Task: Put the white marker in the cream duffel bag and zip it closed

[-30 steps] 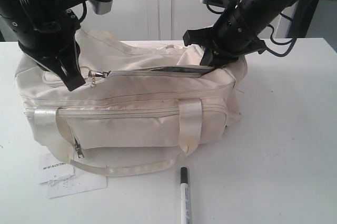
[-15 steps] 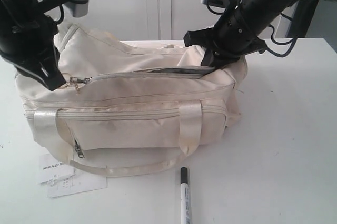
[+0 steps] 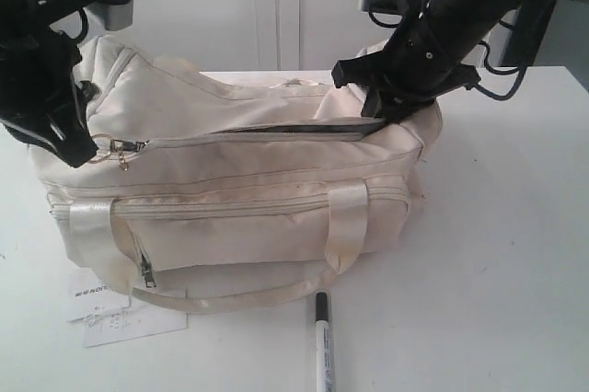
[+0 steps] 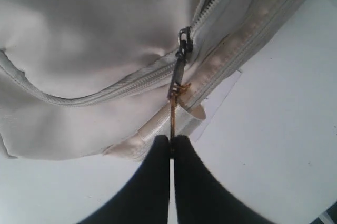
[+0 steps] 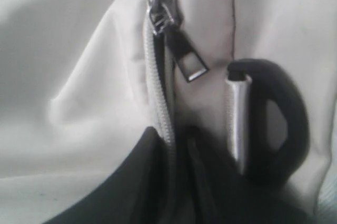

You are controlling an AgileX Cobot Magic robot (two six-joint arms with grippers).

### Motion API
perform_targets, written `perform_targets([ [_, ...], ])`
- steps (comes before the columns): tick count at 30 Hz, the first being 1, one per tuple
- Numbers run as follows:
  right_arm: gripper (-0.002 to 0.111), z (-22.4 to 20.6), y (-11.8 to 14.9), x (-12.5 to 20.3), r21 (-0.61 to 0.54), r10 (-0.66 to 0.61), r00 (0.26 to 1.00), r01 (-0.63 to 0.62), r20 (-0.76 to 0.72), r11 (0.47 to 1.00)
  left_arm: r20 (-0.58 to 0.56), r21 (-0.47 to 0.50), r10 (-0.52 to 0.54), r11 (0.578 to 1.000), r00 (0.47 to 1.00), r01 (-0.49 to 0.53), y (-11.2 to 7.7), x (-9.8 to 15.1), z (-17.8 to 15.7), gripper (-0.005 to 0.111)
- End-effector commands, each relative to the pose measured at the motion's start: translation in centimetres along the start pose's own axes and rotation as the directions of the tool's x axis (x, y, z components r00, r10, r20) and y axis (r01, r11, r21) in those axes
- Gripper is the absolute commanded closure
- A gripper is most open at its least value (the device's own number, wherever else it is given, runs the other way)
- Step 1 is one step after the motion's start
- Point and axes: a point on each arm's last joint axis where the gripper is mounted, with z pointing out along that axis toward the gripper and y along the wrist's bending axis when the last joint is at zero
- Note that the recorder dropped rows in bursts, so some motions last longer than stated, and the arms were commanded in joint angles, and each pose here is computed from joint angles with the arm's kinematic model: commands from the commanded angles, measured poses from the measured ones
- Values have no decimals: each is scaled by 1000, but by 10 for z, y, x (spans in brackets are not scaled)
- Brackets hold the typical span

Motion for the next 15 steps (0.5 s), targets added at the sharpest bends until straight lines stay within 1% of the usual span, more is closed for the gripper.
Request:
perform_targets([
  [1, 67, -10, -8, 0, 40, -28, 1000, 27, 1, 999, -30, 20, 6, 1000, 1000, -6, -2, 9, 0, 107],
  [2, 64, -15, -6, -1, 35, -33, 999, 33, 0, 999, -31, 21, 8, 1000, 999, -7, -2, 9, 3, 107],
  [3, 61, -27, -1, -2, 8, -63, 998, 63, 1, 998, -29, 20, 8, 1000, 1000, -7, -2, 10, 6, 107],
  [4, 61, -34, 2, -2, -9, -82, 997, 82, 5, 997, -28, 19, 7, 1000, 1000, -7, -3, 10, 9, 107],
  [6, 61, -57, 13, -5, -48, -147, 987, 151, 66, 987, -19, 15, 7, 1000, 1000, -6, -2, 10, 13, 107],
  [7, 61, -72, 19, -6, -62, -217, 968, 226, 127, 972, -3, 8, 6, 1000, 1000, -6, -2, 9, 13, 107],
  [10, 61, -92, 30, -4, -103, -315, 926, 341, 210, 934, 31, -7, 6, 1000, 999, -6, -1, 6, 13, 107],
  [12, 61, -98, 37, -3, -142, -346, 906, 386, 244, 911, 49, -15, 7, 1000, 999, -6, 0, 4, 13, 107],
  [15, 61, -101, 44, 0, -217, -329, 909, 385, 256, 897, 57, -18, 0, 1000, 998, 1, 0, 4, 13, 107],
])
